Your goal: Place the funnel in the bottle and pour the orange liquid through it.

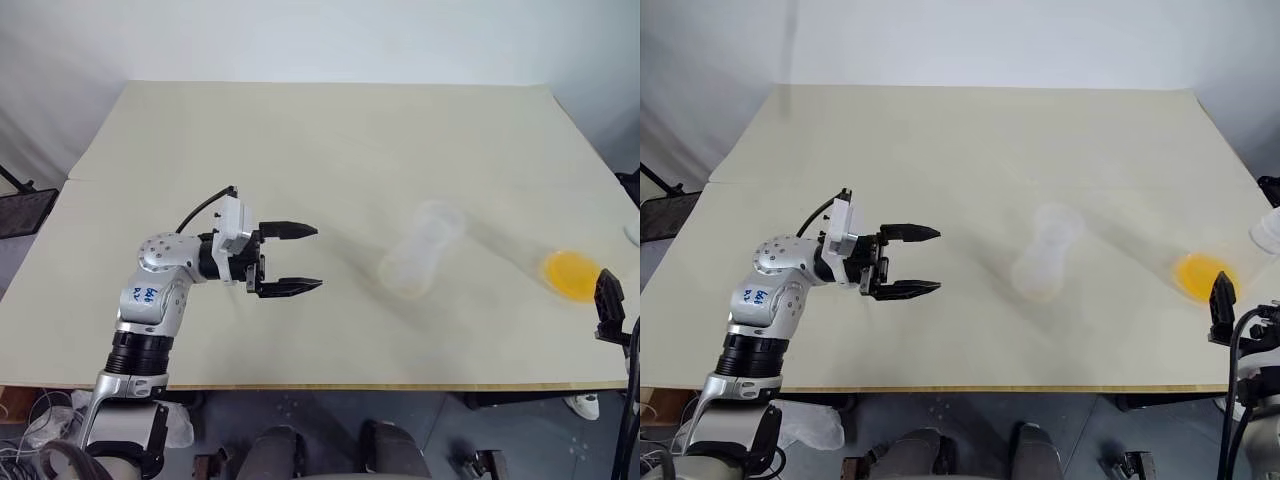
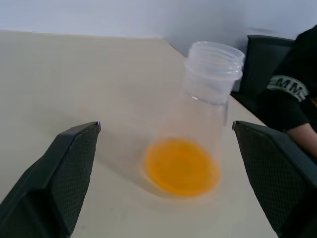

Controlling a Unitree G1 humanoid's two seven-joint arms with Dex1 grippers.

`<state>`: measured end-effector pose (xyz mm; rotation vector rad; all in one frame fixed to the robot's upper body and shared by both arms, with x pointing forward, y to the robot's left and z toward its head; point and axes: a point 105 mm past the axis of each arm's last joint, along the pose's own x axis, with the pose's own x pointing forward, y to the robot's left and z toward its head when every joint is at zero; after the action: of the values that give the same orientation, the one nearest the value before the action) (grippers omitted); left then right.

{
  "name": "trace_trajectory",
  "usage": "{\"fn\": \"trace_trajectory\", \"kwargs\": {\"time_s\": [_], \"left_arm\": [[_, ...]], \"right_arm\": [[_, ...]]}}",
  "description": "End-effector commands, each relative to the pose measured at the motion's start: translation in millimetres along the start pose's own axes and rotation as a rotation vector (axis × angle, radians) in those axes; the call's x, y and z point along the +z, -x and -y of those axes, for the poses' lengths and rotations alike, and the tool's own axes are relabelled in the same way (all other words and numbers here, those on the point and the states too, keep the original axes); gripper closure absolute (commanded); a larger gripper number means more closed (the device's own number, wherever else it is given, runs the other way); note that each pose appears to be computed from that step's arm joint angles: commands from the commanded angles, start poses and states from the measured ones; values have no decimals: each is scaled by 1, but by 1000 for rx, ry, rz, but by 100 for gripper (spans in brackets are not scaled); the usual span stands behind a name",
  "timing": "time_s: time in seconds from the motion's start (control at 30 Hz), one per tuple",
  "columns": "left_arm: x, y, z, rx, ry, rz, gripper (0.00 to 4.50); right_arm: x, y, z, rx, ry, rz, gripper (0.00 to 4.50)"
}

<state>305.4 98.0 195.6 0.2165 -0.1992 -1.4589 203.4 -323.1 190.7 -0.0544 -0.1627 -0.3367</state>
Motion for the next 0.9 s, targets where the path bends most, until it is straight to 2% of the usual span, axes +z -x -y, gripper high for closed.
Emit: {"fn": "trace_trajectory", "kwargs": {"time_s": [0.03, 0.17, 0.5, 0.7, 0.9], "left_arm": [[8, 0, 1, -2, -32, 16, 2], [8, 0, 0, 1, -31, 16, 2], [7, 0, -1, -8, -26, 21, 2], [6, 2, 2, 2, -17, 17, 2], [5, 5, 6, 21, -11, 19, 2]], "right_arm": [[11, -3, 0, -1, 6, 41, 0], [14, -1, -7, 24, -4, 44, 0], [6, -15, 6, -9, -23, 25, 0], [4, -44, 18, -15, -45, 19, 0], [9, -56, 30, -57, -75, 30, 0]]}}
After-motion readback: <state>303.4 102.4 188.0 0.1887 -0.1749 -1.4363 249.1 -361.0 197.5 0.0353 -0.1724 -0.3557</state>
